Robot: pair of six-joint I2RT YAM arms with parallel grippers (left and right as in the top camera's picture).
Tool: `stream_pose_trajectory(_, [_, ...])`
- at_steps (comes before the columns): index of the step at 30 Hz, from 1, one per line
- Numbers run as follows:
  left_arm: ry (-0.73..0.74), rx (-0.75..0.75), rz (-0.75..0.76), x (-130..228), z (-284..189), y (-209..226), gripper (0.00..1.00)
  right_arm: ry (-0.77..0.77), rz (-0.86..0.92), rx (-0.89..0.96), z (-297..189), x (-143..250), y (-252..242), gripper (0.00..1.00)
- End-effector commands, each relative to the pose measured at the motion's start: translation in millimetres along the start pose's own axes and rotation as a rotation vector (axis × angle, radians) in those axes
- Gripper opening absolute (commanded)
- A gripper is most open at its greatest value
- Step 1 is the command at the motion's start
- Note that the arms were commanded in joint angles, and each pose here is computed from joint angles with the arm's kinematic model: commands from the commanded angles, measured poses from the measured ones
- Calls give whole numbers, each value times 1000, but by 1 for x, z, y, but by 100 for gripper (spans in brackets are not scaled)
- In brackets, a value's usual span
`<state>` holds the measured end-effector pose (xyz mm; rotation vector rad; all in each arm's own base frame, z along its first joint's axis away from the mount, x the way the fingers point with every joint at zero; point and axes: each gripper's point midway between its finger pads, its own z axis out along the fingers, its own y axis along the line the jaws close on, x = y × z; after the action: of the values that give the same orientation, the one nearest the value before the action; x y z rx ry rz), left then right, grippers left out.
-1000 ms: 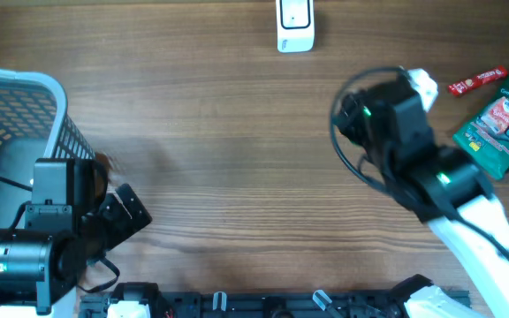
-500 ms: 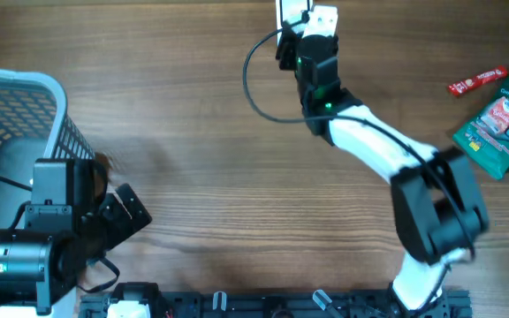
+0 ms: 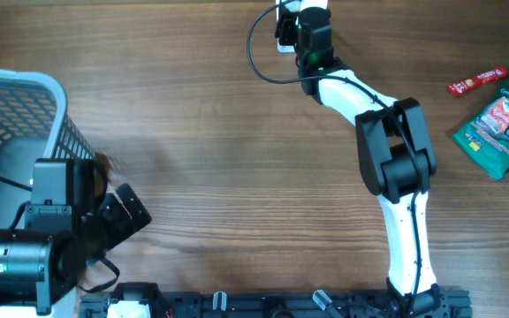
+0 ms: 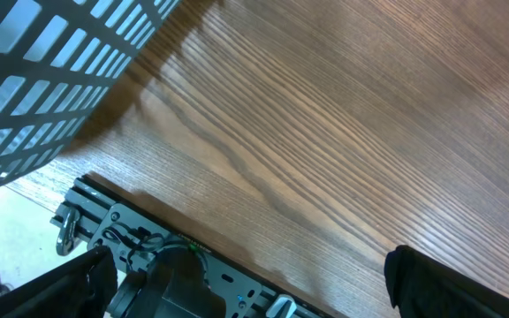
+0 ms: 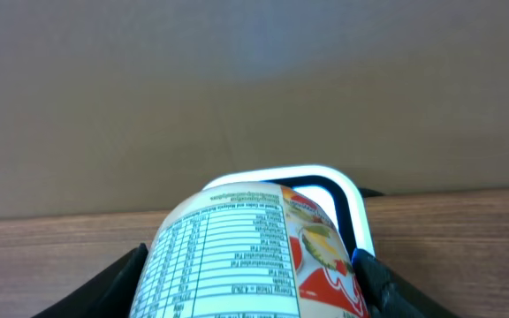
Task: Scan the item barcode
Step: 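Carry the jar to the right edge and release it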
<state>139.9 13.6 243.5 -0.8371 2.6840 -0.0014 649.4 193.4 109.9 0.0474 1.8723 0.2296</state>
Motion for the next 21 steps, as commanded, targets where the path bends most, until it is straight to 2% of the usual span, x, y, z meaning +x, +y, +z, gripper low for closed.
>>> stream_pose_trajectory(1, [-1, 8, -8, 0, -1, -1, 100, -79, 38, 44, -39, -96, -13, 57])
stream_pose_trajectory(3, [-1, 8, -8, 0, -1, -1, 100, -26, 66, 104, -68, -125, -42, 57])
stream_pose_trajectory(5, [-1, 8, -8, 0, -1, -1, 100, 78, 117, 208, -92, -126, -93, 57])
stream_pose_trajectory(9, [-1, 8, -8, 0, -1, -1, 100, 527, 347, 539, -159, -28, -238, 54])
stream_pose_trajectory(12, [-1, 8, -8, 0, -1, -1, 100, 709, 475, 595, -200, 17, -306, 54])
stream_pose_trajectory(14, [-1, 8, -8, 0, -1, -1, 100, 762, 552, 632, -216, 48, -347, 55])
stream_pose_trajectory(19, [-1, 8, -8, 0, -1, -1, 100, 878, 634, 664, -221, 113, -383, 57])
stream_pose_trajectory(20, [-1, 8, -8, 0, -1, -1, 100, 868, 631, 663, -217, 114, -385, 64])
stream_pose_trajectory(21, [-1, 8, -8, 0, -1, -1, 100, 846, 634, 644, -213, 105, -384, 76])
